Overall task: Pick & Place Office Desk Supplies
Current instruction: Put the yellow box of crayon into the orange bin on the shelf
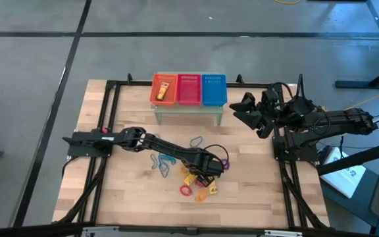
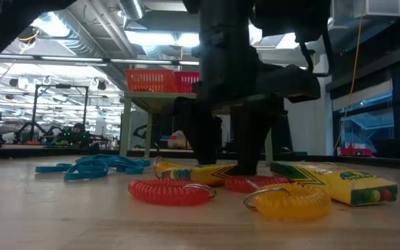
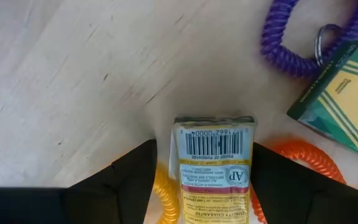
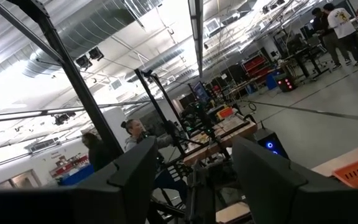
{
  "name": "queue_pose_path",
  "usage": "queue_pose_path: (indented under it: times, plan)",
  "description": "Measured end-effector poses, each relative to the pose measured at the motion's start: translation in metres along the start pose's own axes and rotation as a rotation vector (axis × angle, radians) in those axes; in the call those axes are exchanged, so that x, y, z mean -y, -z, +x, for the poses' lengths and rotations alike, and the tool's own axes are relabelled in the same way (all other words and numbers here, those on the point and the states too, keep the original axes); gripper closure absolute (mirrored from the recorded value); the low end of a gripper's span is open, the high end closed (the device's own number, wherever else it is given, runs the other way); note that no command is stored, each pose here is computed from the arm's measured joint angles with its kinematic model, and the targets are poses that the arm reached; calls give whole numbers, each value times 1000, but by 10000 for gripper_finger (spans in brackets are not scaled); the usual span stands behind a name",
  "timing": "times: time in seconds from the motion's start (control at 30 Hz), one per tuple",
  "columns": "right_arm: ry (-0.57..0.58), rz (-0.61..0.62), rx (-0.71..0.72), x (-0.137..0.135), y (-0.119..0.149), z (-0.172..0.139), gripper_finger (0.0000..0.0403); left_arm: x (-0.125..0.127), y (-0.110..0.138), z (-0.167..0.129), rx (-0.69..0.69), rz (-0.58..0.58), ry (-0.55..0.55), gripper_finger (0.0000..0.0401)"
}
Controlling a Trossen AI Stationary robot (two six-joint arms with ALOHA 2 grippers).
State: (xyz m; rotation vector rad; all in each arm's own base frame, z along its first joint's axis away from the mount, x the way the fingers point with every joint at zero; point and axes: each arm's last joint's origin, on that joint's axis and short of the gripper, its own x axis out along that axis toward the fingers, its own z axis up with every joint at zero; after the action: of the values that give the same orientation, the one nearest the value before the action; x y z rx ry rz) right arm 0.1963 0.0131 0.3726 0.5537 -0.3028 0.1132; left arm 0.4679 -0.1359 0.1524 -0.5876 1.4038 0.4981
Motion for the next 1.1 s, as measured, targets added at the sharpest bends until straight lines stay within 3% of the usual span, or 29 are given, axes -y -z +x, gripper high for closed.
queue_pose_path:
  times: [0.17, 0.43, 0.53, 0.83, 1.1]
  plan:
    - [12, -2, -13, 1, 1, 0, 190, -1, -1, 2, 8, -6, -12, 175]
    - [12, -1, -13, 1, 1, 0, 190, -4, -4, 3, -22, -1, -6, 302]
    - [12, -2, -13, 1, 1, 0, 190, -4, -10, -1, -21, -9, 45, 335]
    - [16, -2, -5, 1, 1, 0, 190, 0, -25, -25, 103, -46, 175, 340]
    - [20, -6, 2, 1, 0, 0, 190, -17, -41, -87, 300, -98, 229, 342]
